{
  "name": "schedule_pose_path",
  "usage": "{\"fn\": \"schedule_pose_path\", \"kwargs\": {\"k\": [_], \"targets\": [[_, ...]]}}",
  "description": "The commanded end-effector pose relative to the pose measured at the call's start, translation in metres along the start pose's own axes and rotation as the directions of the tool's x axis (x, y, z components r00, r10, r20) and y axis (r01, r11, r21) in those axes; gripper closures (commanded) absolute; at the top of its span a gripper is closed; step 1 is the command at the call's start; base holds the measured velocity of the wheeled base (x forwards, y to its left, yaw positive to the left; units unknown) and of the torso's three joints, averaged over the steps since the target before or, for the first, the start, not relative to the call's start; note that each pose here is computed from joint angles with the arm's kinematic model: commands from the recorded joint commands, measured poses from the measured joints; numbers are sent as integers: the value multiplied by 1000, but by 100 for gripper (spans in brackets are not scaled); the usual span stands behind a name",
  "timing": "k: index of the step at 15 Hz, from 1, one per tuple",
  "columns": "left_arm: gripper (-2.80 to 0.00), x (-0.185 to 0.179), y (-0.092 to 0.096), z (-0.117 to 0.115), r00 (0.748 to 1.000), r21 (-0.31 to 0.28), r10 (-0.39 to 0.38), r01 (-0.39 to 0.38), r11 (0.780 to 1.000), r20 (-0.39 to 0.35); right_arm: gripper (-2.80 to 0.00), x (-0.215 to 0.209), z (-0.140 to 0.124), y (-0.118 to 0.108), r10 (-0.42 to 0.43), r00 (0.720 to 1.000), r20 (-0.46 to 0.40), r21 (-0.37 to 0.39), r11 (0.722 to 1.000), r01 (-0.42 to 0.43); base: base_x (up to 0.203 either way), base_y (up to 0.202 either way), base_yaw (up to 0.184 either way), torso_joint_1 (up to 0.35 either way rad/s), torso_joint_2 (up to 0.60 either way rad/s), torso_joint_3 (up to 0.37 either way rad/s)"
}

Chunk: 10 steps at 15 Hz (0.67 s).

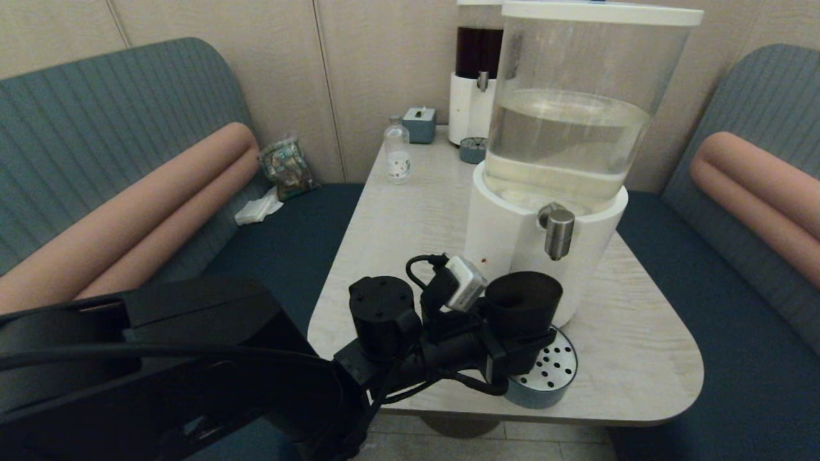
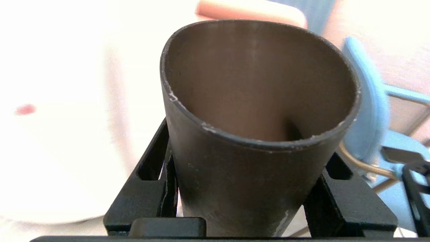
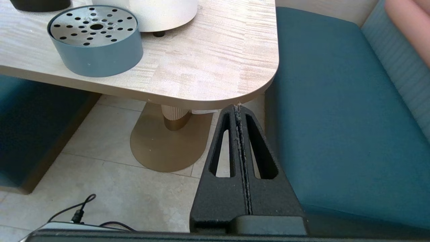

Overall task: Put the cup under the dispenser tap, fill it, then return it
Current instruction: Place the cup next to the water dispenser

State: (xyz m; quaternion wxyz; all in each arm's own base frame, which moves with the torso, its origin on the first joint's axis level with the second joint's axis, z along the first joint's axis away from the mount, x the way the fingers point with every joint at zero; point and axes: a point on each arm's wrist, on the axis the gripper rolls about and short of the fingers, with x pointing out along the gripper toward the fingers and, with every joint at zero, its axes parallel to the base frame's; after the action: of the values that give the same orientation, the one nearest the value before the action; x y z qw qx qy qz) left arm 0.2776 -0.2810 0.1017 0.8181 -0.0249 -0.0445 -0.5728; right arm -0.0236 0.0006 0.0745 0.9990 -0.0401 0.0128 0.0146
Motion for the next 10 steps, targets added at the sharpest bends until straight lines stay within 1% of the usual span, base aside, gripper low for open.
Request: {"fn": "schedule_pose_path", "kwargs": {"k": [1,4,6,10], "targets": [[0,-12,8,10,999,8,34,-34,999,12,0,0,0,0,1,1000,1,-1,1000,-1,0,0,0,0,0,0],[0,-29,28,10,993,6,115,-115,993,0,0,0,0,0,0,1000,1,-1,1000,0,0,0,0,0,0,0],[0,-40,44,16,986,17,169,-169,985,11,0,0,0,0,1,1000,1,-1,1000,-1,0,0,0,0,0,0],[0,-71,85,27,955,41,296,-297,954,35,0,0,0,0,1,1000,2,-1,1000,-1,0,0,0,0,0,0]]}}
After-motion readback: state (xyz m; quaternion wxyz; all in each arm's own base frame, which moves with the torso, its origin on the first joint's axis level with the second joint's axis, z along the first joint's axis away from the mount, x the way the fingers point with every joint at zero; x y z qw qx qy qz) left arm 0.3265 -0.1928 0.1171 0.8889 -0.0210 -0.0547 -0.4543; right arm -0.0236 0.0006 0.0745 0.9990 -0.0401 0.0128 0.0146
